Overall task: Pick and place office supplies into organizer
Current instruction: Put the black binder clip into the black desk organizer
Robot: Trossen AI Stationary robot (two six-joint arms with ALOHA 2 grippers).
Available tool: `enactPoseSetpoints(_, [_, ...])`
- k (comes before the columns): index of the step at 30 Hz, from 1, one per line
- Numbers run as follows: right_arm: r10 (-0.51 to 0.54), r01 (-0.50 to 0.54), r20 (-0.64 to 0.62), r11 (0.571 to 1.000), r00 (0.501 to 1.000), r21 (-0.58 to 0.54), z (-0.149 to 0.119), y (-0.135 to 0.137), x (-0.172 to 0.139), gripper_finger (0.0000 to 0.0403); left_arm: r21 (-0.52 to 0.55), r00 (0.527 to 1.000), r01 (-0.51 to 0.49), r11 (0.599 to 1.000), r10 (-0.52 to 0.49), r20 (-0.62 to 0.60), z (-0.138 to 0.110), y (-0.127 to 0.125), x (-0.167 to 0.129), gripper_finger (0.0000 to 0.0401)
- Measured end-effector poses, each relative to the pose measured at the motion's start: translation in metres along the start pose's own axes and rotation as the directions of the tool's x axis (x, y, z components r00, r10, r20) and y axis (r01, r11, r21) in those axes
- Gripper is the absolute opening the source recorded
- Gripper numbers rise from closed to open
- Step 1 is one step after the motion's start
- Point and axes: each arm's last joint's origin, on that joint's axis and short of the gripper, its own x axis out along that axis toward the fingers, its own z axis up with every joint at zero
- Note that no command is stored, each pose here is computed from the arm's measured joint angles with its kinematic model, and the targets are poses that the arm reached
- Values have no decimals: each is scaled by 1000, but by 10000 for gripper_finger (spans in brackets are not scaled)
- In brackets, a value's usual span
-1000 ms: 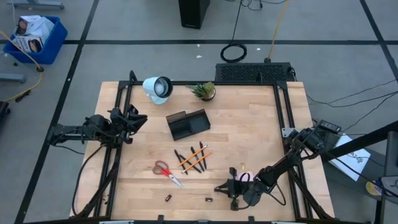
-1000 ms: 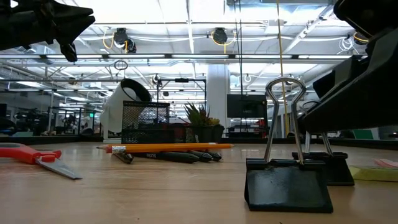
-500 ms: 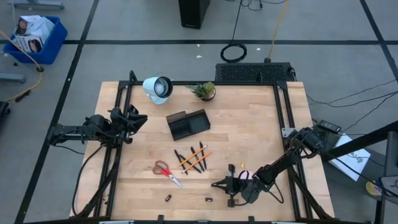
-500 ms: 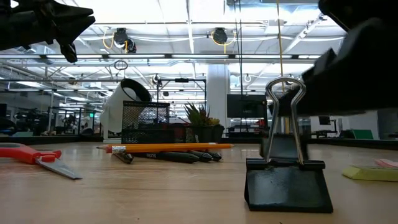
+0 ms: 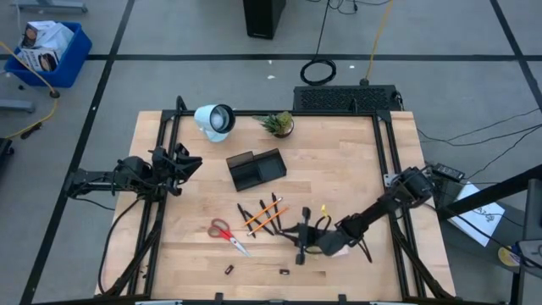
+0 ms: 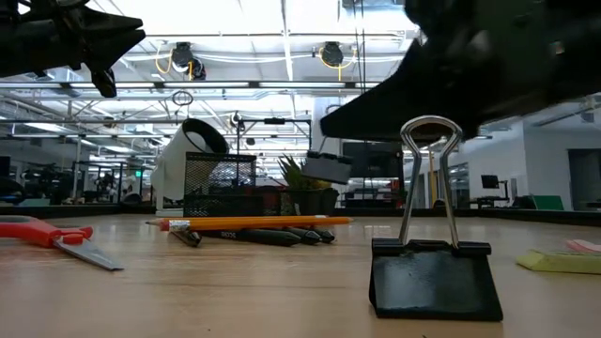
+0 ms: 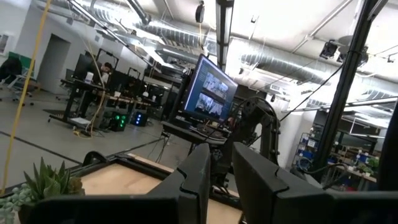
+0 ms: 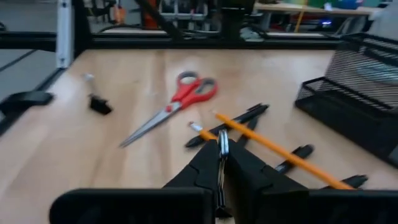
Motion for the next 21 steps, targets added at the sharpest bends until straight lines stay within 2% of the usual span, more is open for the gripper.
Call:
enactPoseSetpoints(6, [-49, 49, 50, 999, 998, 12, 9, -16, 13, 7, -2, 1000, -4, 1000, 4, -15, -1, 0, 0, 74])
enactPoseSetpoints(11, [20, -19, 126, 1000, 992, -6, 21, -29, 22, 12, -19, 999, -10, 1000, 9, -34, -3, 1, 0, 74])
enactPoseSetpoints(15, [22, -23, 159, 1000, 987, 4, 29, -44, 31, 10, -37, 996, -26, 999, 23, -84, -9, 2, 3, 74])
enactPoseSetpoints(21, [65, -81, 192, 994, 979, 75, 43, -70, 41, 8, -65, 984, -82, 995, 71, -162, -19, 4, 10, 75])
